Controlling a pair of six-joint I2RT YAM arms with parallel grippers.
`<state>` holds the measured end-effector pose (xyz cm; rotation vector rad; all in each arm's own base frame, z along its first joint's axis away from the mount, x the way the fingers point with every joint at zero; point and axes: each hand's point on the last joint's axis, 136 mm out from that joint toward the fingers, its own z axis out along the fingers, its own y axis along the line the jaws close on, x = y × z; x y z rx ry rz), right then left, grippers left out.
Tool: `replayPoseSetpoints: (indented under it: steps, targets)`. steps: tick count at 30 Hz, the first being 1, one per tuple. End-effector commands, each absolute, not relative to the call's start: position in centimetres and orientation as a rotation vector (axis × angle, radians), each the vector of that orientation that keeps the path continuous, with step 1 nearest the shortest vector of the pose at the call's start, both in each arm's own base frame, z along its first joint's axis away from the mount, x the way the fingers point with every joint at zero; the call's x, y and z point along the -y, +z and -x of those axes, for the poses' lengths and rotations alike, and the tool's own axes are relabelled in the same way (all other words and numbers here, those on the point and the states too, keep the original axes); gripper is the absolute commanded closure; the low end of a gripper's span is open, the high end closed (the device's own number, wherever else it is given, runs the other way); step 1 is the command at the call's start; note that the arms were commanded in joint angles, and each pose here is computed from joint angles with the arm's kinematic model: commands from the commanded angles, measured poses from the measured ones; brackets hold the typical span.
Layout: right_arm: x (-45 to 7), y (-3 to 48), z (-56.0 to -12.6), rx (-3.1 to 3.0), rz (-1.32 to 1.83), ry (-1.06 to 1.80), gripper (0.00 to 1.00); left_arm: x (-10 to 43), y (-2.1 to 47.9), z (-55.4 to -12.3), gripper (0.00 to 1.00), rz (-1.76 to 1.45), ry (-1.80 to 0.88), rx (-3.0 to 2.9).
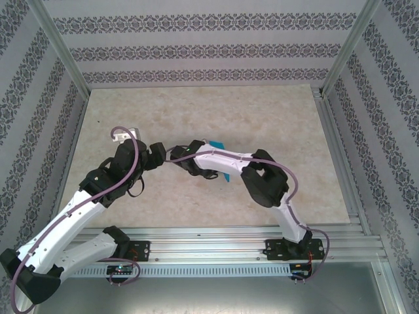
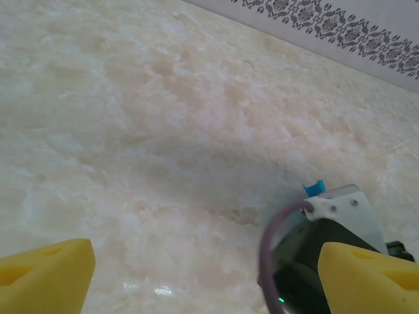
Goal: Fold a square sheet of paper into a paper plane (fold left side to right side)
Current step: Turn over the paper at the center of the table.
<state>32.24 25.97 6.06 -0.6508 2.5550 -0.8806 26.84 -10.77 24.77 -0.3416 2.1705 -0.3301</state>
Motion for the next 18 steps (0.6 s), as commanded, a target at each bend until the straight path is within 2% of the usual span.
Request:
replayPoseSetpoints:
  steps: [1,5,8,11,18]
  targets:
    - [-27.4,5.8,-32.4,-2.591,0.685,-0.879,0.79,9.6,23.5,-26.4,0.10,0.339,-0.261,-2.204]
    - [-29.7,7.1,-31.2,-2.654,0.668,-0.585,0.53,9.7,22.6,-26.4,0.10,0.339,-0.281,-2.233]
    - [-30.6,10.0,-29.8,-2.656,0.630,-0.268,0.40,10.5,21.4,-26.6,0.10,0.348,-0.371,-2.263]
    - [-29.8,13.2,-28.9,-2.624,0.532,0.026,0.35,12.9,19.9,-27.2,0.10,0.337,-0.568,-2.280]
    - [-24.1,16.9,-29.3,-2.464,0.257,0.484,0.35,22.1,16.8,-29.4,0.16,0.144,-1.052,-2.316]
